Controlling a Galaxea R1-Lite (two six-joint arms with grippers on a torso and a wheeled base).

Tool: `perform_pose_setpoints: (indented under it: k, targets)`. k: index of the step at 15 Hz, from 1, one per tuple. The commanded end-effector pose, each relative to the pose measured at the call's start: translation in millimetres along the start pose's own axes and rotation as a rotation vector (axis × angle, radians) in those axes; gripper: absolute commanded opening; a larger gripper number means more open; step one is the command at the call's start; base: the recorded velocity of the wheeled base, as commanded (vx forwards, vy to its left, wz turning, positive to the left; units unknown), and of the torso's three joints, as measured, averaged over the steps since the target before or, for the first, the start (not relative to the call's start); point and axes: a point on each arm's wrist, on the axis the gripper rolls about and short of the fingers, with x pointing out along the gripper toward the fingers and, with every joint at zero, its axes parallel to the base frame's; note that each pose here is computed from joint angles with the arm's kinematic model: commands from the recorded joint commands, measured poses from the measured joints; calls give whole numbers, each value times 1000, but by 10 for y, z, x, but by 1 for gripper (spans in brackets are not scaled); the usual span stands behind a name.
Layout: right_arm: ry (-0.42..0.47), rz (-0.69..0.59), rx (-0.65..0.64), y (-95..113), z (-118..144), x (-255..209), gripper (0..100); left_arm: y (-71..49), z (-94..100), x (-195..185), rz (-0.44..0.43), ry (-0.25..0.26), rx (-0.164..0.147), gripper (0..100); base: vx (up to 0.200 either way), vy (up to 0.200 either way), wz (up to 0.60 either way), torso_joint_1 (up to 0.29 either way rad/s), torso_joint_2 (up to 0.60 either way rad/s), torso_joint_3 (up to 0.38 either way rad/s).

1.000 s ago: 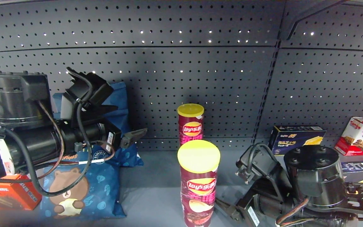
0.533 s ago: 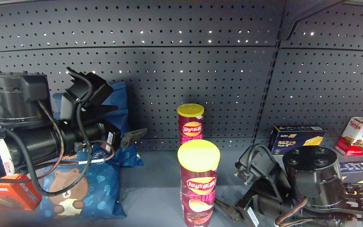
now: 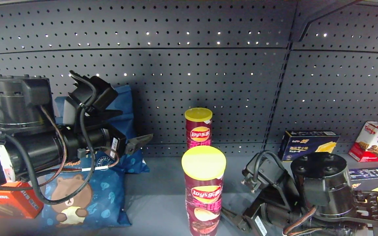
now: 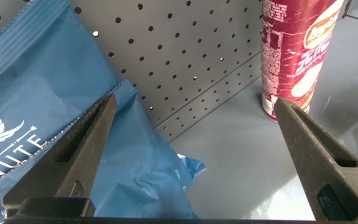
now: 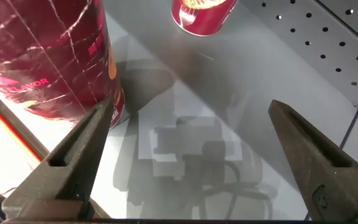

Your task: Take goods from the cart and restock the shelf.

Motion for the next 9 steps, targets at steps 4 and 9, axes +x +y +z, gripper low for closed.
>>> perform_pose_setpoints:
  k: [4,9]
  targets:
    - [3,-1,-1,-1,-17,-17,100,0,1,1,0,-1,0,100,0,0,0,0,0,0]
    - [1,-4,2,-13,-30,-56,100,-12,-42,-18,-2,11,-2,100,0,0,0,0,0,0]
